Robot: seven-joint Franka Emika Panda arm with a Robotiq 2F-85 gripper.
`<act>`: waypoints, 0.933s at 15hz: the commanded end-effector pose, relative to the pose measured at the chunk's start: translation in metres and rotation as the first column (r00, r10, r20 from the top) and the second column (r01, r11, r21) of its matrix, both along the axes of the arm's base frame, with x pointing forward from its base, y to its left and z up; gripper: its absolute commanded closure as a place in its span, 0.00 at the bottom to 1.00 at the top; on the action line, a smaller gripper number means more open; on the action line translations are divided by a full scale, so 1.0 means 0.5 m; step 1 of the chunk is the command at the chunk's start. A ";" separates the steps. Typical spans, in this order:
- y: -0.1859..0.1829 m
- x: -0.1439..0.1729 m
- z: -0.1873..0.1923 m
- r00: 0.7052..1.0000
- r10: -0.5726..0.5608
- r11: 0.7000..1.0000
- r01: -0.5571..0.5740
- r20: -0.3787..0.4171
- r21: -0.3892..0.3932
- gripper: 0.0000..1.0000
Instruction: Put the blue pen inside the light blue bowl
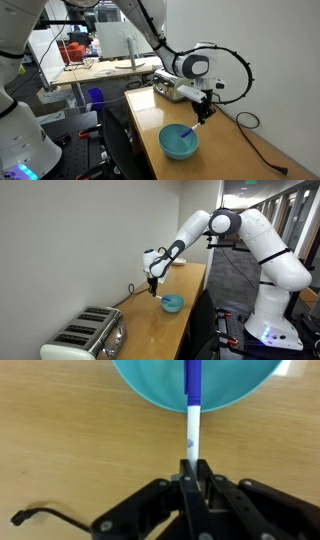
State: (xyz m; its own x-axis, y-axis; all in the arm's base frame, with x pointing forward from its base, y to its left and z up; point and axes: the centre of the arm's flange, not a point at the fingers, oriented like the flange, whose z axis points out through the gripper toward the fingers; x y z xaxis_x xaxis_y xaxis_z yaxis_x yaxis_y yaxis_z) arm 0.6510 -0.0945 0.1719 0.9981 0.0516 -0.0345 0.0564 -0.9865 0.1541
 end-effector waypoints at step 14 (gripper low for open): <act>0.012 -0.157 0.090 0.995 0.057 0.998 -0.055 -0.084 0.026 0.29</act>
State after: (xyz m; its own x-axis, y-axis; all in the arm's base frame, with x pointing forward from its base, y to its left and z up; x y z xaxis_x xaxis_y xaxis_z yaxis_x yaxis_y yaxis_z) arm 0.5813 -0.0951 0.2031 0.9932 0.0753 -0.0890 0.0864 -0.9879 0.1288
